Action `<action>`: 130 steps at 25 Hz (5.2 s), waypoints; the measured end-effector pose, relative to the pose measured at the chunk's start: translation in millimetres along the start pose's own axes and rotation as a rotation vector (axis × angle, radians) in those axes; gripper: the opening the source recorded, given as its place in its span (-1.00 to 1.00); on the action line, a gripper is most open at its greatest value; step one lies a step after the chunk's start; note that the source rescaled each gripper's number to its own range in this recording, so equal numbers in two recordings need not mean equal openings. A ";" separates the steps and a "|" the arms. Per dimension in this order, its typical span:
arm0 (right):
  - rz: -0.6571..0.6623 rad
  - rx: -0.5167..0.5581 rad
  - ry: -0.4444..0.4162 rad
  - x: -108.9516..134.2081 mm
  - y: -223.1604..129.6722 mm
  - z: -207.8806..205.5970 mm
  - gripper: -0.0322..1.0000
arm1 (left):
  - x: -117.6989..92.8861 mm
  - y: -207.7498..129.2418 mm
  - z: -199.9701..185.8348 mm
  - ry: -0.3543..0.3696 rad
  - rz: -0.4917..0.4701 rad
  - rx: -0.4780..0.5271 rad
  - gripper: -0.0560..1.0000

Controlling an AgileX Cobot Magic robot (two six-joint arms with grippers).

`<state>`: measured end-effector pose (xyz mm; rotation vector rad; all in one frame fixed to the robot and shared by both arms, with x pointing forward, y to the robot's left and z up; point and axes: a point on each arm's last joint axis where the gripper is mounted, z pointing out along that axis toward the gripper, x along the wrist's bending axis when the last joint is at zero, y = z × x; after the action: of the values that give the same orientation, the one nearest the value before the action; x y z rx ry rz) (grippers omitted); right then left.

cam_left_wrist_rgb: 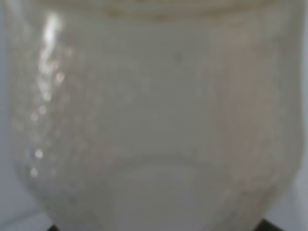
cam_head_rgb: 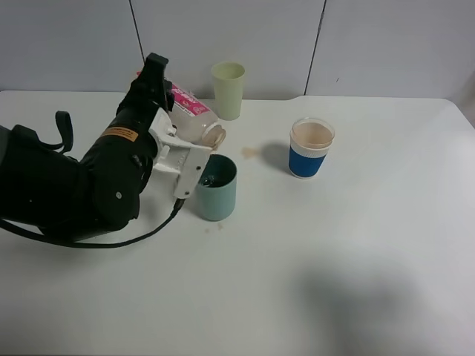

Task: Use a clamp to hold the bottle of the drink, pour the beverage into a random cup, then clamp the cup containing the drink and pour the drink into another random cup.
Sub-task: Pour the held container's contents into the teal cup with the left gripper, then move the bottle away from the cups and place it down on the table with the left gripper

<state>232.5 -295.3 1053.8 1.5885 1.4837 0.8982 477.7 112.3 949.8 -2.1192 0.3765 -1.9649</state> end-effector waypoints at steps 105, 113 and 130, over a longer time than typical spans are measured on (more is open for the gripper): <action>0.000 0.000 0.000 0.0 0.0 0.0 0.98 | -130.4 -115.3 25.2 -0.580 -1.703 -0.107 -0.76; 0.000 0.000 0.000 0.0 0.0 0.0 0.98 | -130.4 -115.3 25.2 -0.578 -1.684 -0.113 -0.23; 0.000 0.000 0.000 0.0 0.0 0.0 0.98 | -136.3 -115.4 17.0 -0.659 -1.760 -0.019 0.98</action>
<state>232.5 -295.3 1053.8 1.5885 1.4837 0.8982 489.0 266.8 859.3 -3.1175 -2.1705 -1.2031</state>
